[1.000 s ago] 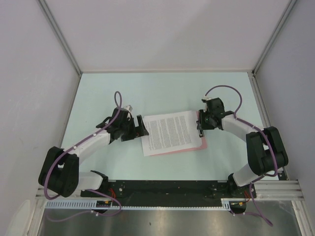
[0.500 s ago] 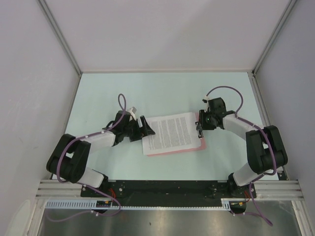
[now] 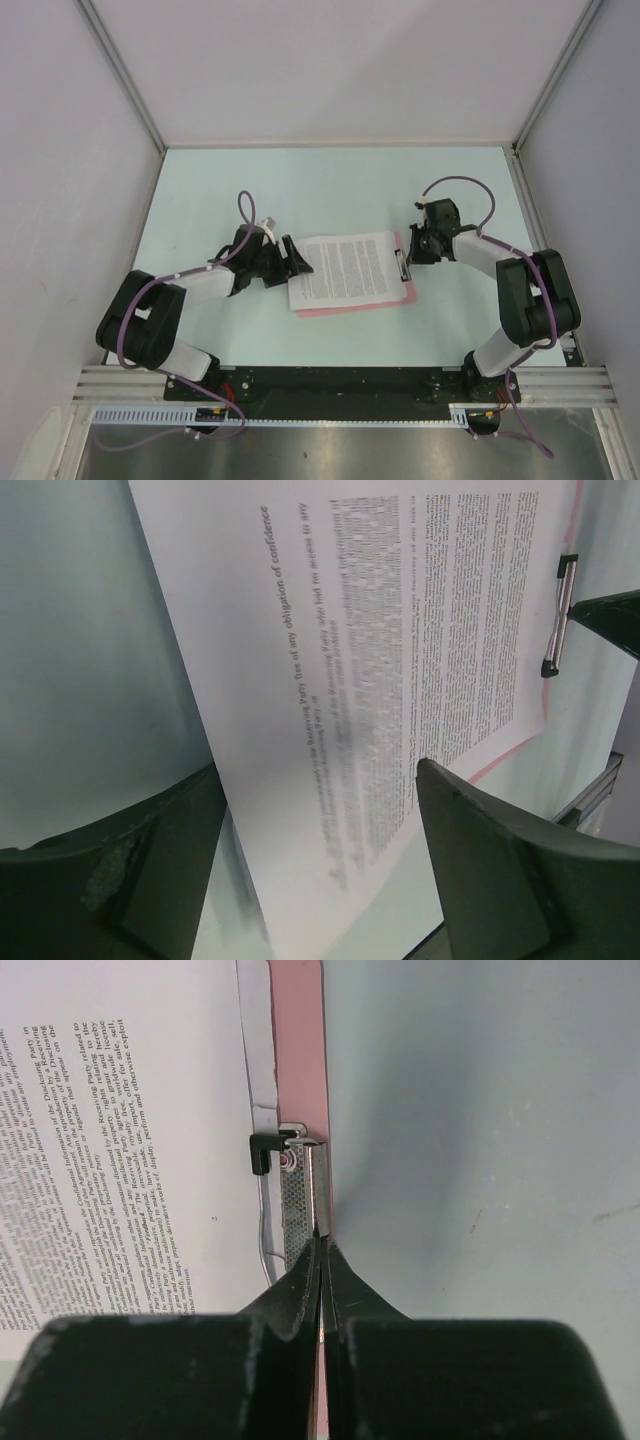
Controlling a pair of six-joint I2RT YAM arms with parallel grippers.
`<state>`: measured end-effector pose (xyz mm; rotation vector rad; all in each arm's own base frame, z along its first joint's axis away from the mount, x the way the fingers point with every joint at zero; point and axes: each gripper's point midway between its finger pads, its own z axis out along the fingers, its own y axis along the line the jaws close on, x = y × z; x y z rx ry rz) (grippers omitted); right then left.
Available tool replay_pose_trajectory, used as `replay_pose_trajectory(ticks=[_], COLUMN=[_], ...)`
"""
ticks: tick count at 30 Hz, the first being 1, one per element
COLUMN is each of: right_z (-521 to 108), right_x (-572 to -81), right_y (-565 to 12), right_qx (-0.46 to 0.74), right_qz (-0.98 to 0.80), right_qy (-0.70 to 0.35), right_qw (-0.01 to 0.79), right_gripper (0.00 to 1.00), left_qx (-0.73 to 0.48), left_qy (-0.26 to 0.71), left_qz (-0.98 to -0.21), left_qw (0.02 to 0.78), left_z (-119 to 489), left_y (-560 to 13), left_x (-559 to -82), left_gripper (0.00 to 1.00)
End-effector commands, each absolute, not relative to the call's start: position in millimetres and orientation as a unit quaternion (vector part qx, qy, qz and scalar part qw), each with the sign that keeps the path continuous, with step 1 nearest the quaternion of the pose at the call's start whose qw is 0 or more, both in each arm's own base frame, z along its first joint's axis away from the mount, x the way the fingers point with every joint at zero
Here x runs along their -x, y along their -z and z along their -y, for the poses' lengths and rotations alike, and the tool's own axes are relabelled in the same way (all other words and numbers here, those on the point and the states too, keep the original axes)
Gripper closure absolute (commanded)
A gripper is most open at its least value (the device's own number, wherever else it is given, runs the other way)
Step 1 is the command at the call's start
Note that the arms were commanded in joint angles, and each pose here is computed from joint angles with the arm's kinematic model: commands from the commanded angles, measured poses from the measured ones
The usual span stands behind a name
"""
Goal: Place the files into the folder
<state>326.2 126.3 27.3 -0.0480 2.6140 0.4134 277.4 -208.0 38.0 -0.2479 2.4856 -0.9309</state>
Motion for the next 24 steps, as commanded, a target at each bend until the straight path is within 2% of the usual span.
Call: replay_pose_trajectory(ticks=[1, 3, 4, 5, 6, 7, 9, 12, 19, 24], right_z=[-137, -137, -137, -137, -137, -138, -137, -135, -148, -151], right_x=[-324, -323, -323, -322, -321, -322, -320, -318, -316, -321], right_y=[-24, -24, -25, -25, -26, -30, -34, -41, -32, -23], right_qx=[0.021, 0.019, 0.017, 0.016, 0.015, 0.017, 0.009, -0.001, 0.007, 0.005], right_qz=[-0.958, -0.959, -0.959, -0.959, -0.96, -0.959, -0.959, -0.959, -0.961, -0.96], right_qy=[-0.162, -0.157, -0.154, -0.15, -0.146, -0.138, -0.125, -0.112, -0.105, -0.089], right_qw=[0.237, 0.236, 0.238, 0.239, 0.24, 0.248, 0.253, 0.261, 0.257, 0.265], right_gripper=[1.0, 0.98, 0.94, 0.88, 0.74, 0.68, 0.56, 0.47, 0.44, 0.48], left_qx=[0.089, 0.09, 0.087, 0.084, 0.082, 0.081, 0.078, 0.075, 0.073, 0.07], left_qy=[0.297, 0.286, 0.28, 0.27, 0.263, 0.253, 0.249, 0.245, 0.248, 0.243], left_qz=[-0.921, -0.929, -0.929, -0.933, -0.934, -0.935, -0.937, -0.939, -0.941, -0.943], left_qw=[0.237, 0.217, 0.223, 0.224, 0.228, 0.235, 0.232, 0.229, 0.219, 0.216], left_z=[196, 195, 194, 193, 192, 190, 191, 193, 201, 204], left_y=[-37, -33, -34, -34, -35, -37, -37, -35, -30, -27], left_x=[-276, -268, -269, -267, -268, -270, -268, -265, -260, -258], left_gripper=[0.14, 0.09, 0.09, 0.09, 0.08, 0.08, 0.08, 0.08, 0.08, 0.09])
